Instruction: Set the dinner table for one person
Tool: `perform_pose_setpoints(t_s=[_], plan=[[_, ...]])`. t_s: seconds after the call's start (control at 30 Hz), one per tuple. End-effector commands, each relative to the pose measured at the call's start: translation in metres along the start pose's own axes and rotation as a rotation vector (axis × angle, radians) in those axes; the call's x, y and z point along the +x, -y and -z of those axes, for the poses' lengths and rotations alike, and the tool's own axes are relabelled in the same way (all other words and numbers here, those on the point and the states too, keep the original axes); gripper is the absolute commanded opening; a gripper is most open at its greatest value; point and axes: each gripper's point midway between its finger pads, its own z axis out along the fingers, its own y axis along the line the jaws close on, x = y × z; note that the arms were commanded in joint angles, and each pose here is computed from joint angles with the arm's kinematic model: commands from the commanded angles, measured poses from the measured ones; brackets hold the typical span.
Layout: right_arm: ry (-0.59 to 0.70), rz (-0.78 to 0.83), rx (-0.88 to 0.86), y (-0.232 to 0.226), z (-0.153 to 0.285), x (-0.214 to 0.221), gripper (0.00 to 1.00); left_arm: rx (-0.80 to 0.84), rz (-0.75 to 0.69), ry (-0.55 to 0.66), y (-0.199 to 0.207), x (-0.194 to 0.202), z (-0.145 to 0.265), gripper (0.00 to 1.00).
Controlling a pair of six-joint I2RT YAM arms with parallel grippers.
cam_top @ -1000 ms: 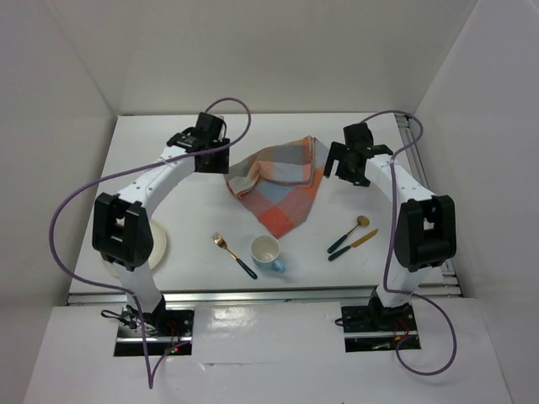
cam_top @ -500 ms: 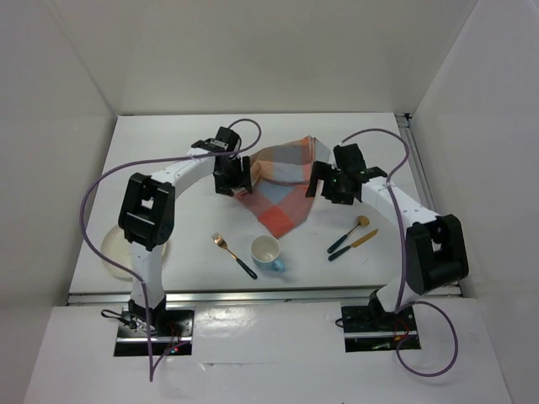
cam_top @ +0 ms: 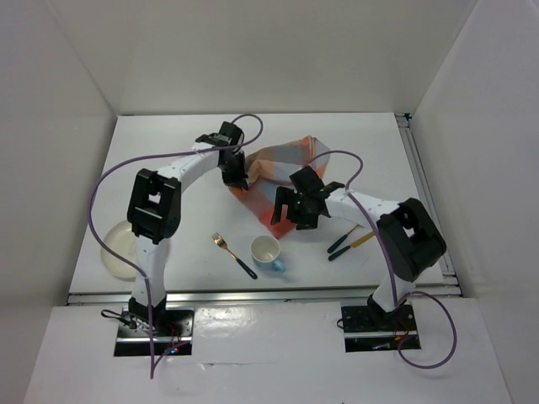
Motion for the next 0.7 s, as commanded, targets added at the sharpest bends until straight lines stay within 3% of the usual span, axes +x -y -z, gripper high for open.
perform_pose_setpoints(t_s=[0.0,0.23,0.27,0.37,0.47,0.63,0.67], plan=[[0.033,-0.071,0.060,-0.001,-0.014,-0.005,0.97,0.046,-0.040,0.077,0.018,-0.023,0.036,0.00],[0.032,-0.157,0.102,0.007,-0.037,-0.003,0.83,0.086,-0.066,0.089,0.028,-0.026,0.054,0.00],[0.035,-0.166,0.112,0.010,-0.043,-0.003,0.75,0.092,-0.068,0.098,0.030,-0.027,0.058,0.00],[0.064,-0.174,0.127,0.010,-0.052,-0.013,0.32,0.119,-0.067,0.117,0.036,-0.037,0.068,0.00],[0.126,-0.189,0.169,0.011,-0.048,-0.042,0.00,0.153,-0.078,0.160,0.049,-0.049,0.089,0.00],[0.262,-0.139,0.292,0.034,-0.017,-0.113,0.00,0.166,-0.018,0.273,0.041,-0.091,0.132,0.00],[0.332,-0.148,0.266,0.031,0.002,-0.147,0.00,0.179,-0.004,0.312,0.043,-0.103,0.148,0.00]])
